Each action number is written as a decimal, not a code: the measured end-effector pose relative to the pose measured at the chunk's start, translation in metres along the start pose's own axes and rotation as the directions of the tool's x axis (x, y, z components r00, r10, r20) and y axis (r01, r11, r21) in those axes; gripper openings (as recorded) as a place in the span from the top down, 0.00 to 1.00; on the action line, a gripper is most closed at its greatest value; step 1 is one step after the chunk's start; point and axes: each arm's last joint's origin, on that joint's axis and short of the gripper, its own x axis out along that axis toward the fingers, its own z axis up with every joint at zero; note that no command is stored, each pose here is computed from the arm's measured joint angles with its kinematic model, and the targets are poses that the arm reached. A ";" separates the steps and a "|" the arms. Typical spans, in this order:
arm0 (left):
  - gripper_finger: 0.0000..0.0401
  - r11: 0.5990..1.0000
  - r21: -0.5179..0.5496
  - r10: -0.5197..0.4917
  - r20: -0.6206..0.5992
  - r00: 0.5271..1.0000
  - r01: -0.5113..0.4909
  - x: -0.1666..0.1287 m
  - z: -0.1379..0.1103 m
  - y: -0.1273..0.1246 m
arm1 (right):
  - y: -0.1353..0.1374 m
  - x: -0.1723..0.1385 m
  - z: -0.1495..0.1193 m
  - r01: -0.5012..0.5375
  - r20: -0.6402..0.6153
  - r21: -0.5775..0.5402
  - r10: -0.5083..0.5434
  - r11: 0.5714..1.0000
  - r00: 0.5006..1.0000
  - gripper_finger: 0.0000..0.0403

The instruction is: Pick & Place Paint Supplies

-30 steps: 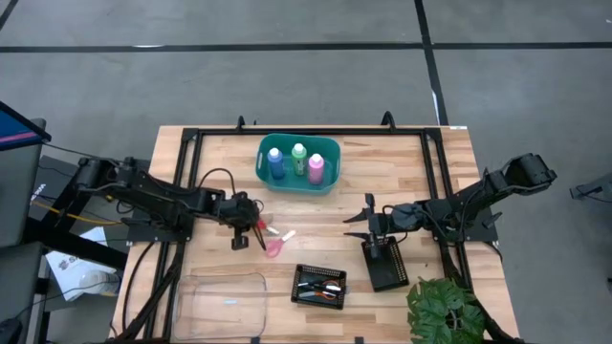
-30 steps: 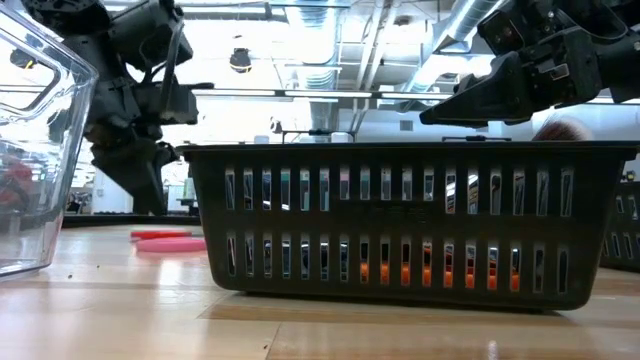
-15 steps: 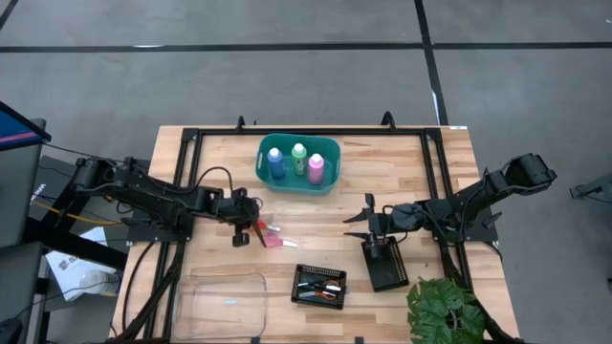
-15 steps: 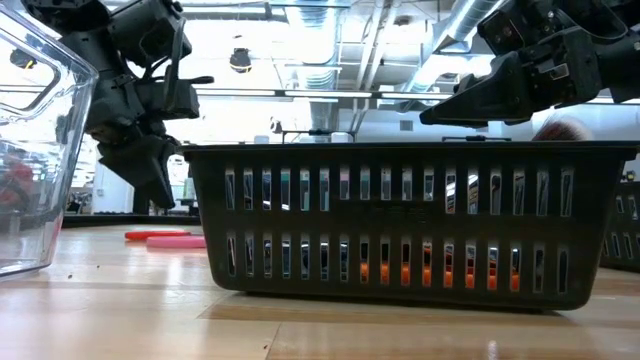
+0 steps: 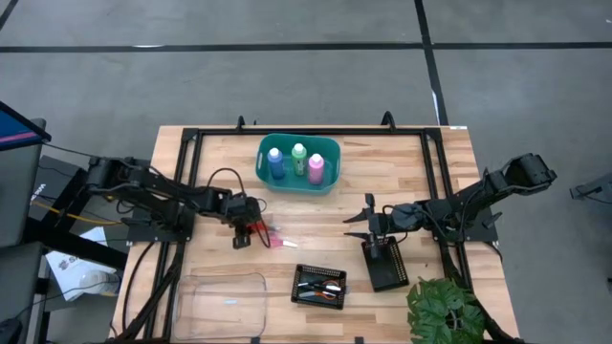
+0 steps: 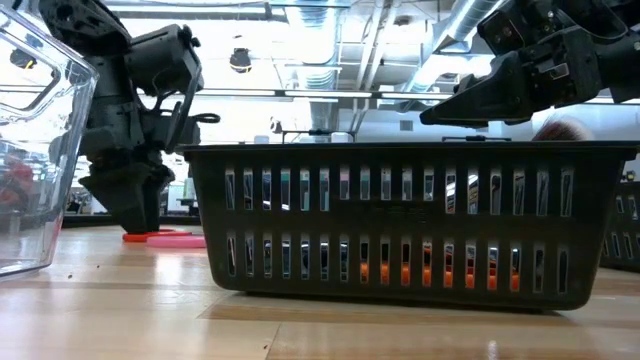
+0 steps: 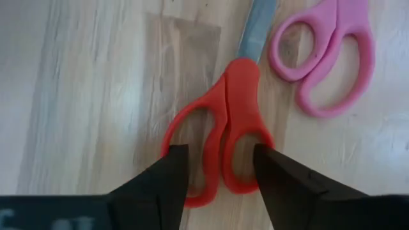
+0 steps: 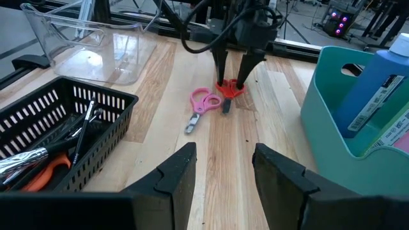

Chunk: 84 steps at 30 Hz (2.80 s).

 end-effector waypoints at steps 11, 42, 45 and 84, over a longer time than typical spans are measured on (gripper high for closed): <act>0.92 1.000 0.016 0.011 0.000 1.000 -0.011 0.007 0.001 0.000 | 0.000 0.000 -0.001 0.000 -0.006 -0.001 0.000 1.000 1.000 0.64; 0.98 0.996 -0.012 0.089 0.204 0.975 -0.088 -0.022 0.010 0.002 | -0.002 0.000 0.000 0.008 0.001 0.008 -0.008 1.000 1.000 0.64; 0.90 0.995 0.017 0.089 0.206 0.974 -0.095 -0.021 0.011 0.002 | -0.003 0.001 0.000 0.012 -0.001 0.017 -0.012 1.000 1.000 0.64; 0.93 0.990 0.000 0.142 0.139 0.980 -0.144 0.018 0.015 -0.002 | -0.004 0.001 -0.001 0.018 -0.009 0.022 -0.018 1.000 1.000 0.64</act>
